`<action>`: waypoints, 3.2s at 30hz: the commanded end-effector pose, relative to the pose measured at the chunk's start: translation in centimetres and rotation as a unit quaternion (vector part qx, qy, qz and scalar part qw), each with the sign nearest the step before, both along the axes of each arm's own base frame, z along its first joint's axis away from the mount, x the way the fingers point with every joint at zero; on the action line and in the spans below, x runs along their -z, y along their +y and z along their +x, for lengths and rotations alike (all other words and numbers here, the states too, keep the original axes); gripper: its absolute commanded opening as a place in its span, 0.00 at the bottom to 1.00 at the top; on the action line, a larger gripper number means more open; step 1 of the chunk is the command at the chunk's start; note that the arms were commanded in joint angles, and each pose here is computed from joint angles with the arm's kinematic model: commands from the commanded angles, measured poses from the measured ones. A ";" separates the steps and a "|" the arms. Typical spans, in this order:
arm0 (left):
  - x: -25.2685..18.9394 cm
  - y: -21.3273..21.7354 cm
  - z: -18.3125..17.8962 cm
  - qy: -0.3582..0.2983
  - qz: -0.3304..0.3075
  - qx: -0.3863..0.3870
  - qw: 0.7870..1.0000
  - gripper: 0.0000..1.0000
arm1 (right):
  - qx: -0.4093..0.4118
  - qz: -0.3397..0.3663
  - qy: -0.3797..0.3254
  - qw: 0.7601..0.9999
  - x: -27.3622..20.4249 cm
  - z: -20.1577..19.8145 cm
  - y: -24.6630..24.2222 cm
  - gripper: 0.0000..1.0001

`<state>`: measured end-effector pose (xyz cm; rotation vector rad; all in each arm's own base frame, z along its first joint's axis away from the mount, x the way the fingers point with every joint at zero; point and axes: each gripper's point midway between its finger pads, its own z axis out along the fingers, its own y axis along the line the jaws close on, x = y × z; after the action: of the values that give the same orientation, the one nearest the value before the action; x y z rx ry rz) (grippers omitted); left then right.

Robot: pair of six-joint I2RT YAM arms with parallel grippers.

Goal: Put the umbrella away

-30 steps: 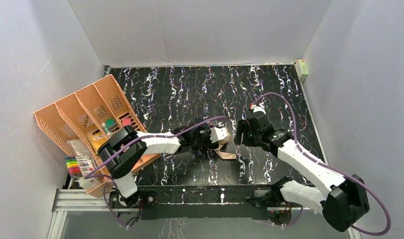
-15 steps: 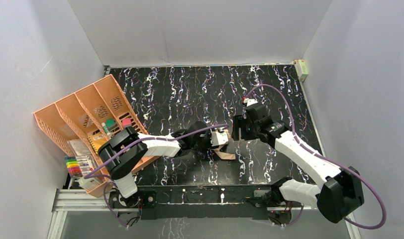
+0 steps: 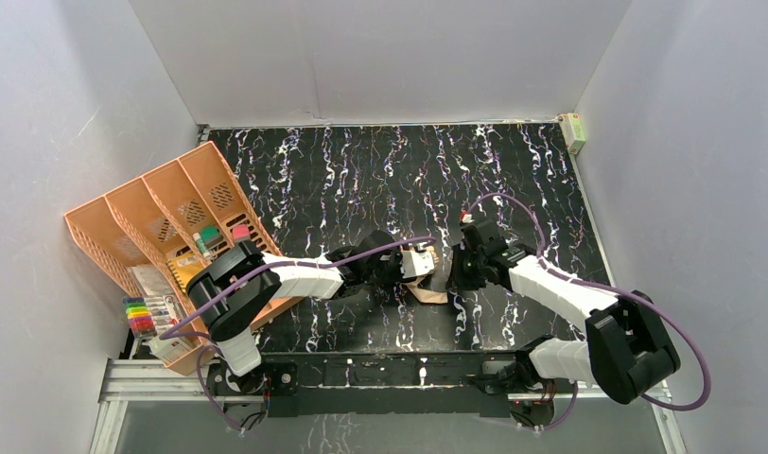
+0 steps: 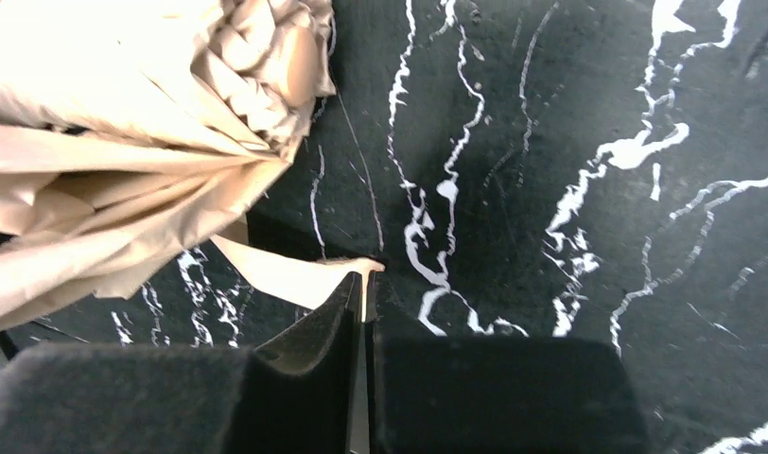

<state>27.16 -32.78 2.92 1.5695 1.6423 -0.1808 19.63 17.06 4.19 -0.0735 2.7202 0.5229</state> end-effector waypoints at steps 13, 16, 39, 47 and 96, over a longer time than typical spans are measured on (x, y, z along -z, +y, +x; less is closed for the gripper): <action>6.0 5.0 -3.5 0.079 0.119 0.001 0.990 0.00 | -0.025 0.116 -0.040 0.992 0.7 3.5 5.3 0.09; 6.0 5.0 -3.5 0.079 0.120 0.000 0.990 0.00 | -0.047 0.123 -0.006 0.991 1.6 2.1 5.6 0.06; 6.1 5.2 -3.8 0.079 0.124 0.008 0.989 0.00 | -0.081 0.124 -0.019 0.989 -3.9 -2.0 3.4 0.35; 5.6 4.5 -4.8 0.058 0.116 0.067 0.989 0.00 | -0.027 0.013 -0.186 0.982 -9.1 4.9 0.1 0.80; 7.3 6.1 -5.2 -0.202 0.230 0.176 0.935 0.00 | -0.517 0.030 -0.033 0.855 3.1 5.5 6.6 0.75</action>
<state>24.71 -32.26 2.93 1.7645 1.0139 0.3040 24.67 25.56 3.74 -1.4862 2.2643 1.0128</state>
